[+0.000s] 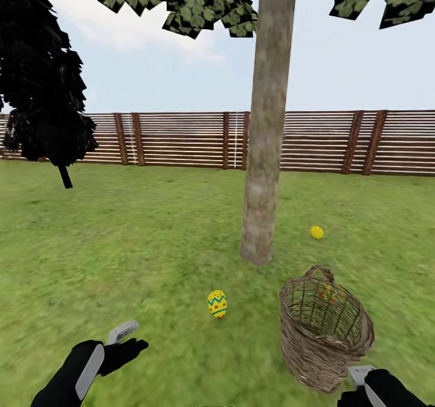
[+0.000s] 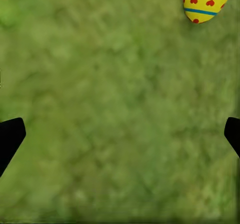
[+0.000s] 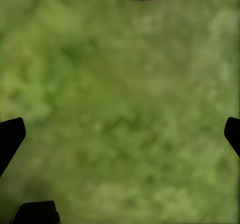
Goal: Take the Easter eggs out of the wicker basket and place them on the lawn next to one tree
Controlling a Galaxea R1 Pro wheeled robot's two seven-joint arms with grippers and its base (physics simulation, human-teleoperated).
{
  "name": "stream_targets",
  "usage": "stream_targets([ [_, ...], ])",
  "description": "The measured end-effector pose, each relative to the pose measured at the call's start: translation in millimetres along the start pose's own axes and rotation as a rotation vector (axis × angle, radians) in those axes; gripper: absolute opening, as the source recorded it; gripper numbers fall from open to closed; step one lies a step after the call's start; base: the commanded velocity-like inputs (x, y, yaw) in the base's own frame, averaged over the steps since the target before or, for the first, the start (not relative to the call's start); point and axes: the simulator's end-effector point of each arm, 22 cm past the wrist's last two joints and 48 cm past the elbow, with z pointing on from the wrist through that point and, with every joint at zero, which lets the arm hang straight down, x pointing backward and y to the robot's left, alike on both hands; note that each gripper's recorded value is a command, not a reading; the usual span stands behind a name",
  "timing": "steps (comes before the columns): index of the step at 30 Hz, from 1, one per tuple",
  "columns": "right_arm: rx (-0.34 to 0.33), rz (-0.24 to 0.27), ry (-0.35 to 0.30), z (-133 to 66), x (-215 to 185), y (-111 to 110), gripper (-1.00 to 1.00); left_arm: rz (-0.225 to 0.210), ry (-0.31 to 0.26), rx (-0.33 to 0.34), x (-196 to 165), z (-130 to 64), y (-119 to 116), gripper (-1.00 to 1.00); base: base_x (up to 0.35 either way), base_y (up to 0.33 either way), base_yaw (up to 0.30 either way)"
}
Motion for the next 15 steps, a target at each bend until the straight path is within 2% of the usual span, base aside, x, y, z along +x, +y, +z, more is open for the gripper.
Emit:
stream_targets([
  [4,-0.005,0.0,0.0,-7.4,-4.7,3.0,1.0,0.001,0.0,0.0,-5.3,-6.0,-4.0,1.0,-0.124,-0.31,0.272],
  [6,-0.007,0.001,0.0,-11.3,-6.9,3.0,1.0,0.002,0.001,0.001,-7.7,-8.9,-6.6,1.0,-0.124,-0.31,0.13],
  [15,-0.009,0.001,0.001,-28.8,-16.2,1.1,1.0,0.002,0.002,0.002,-19.2,-22.2,-16.1,1.0,-0.117,-0.31,0.019],
])
